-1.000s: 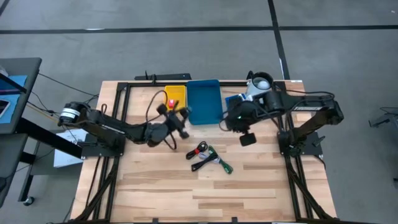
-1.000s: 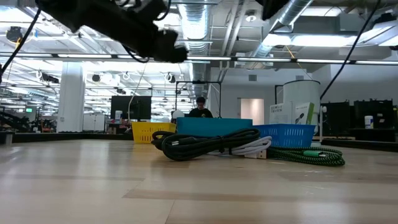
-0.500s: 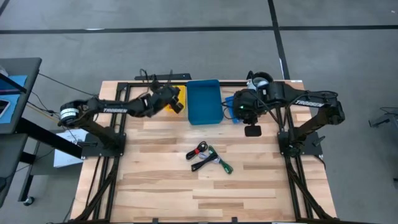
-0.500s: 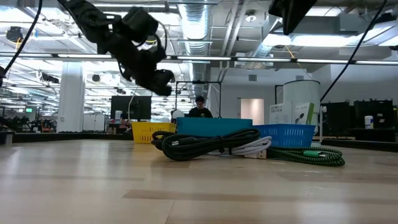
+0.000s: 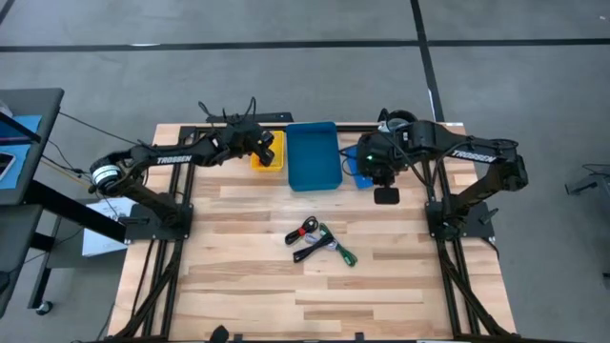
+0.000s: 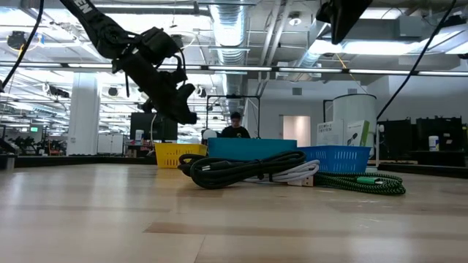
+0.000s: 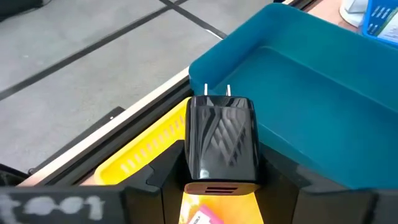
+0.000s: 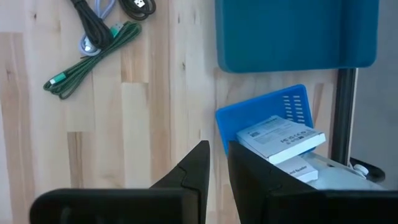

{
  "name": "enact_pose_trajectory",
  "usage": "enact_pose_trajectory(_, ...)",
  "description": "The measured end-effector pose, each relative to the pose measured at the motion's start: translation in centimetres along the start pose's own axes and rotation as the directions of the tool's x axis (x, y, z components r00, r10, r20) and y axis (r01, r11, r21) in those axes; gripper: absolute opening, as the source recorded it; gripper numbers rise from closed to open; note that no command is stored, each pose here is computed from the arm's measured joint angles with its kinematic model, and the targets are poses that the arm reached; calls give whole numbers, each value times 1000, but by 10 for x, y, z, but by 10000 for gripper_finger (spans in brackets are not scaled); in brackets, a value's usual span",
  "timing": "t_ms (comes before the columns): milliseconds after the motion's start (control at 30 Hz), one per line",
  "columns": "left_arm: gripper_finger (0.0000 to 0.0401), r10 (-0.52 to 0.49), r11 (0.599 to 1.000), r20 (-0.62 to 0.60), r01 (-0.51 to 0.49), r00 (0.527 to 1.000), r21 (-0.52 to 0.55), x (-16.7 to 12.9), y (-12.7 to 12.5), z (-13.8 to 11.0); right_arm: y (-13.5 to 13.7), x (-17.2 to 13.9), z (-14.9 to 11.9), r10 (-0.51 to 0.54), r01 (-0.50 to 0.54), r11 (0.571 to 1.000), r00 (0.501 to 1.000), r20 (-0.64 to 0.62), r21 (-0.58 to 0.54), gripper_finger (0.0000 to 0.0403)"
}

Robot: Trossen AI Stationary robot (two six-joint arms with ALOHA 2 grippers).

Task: Pick and place items into bin
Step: Put the black charger adapter into the yellow basket, then put the black charger cable into the blue bin

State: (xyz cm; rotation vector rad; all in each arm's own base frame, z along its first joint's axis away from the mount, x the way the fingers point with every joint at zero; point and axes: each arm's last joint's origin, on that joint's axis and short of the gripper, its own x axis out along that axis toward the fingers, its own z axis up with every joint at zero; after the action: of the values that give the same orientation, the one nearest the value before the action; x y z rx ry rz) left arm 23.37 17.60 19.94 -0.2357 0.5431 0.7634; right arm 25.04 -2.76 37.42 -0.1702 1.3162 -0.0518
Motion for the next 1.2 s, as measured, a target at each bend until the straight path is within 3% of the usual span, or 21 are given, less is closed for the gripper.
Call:
enact_pose_trajectory(233,144,3,1000,-29,-3,1000,4,0,1,-3,-1,0,0,-2,2,1000,1000,1,5,51)
enact_pose_trajectory(567,208,-3,1000,-51,3,999,10,0,0,-5,-1,0,1,-4,4,1000,1000,11,6,51)
enact_pose_trajectory(833,213,-45,998,-52,47,998,30,-2,-13,-6,0,0,2,10,-10,1000,1000,15,8,51)
enact_pose_trajectory(1033,213,-100,994,-67,103,993,46,-5,-32,-12,17,2,9,51,-49,998,996,67,-44,51)
enact_pose_trajectory(1200,213,-149,986,2,148,989,69,-10,-55,-25,46,30,17,72,-58,991,992,108,-123,51)
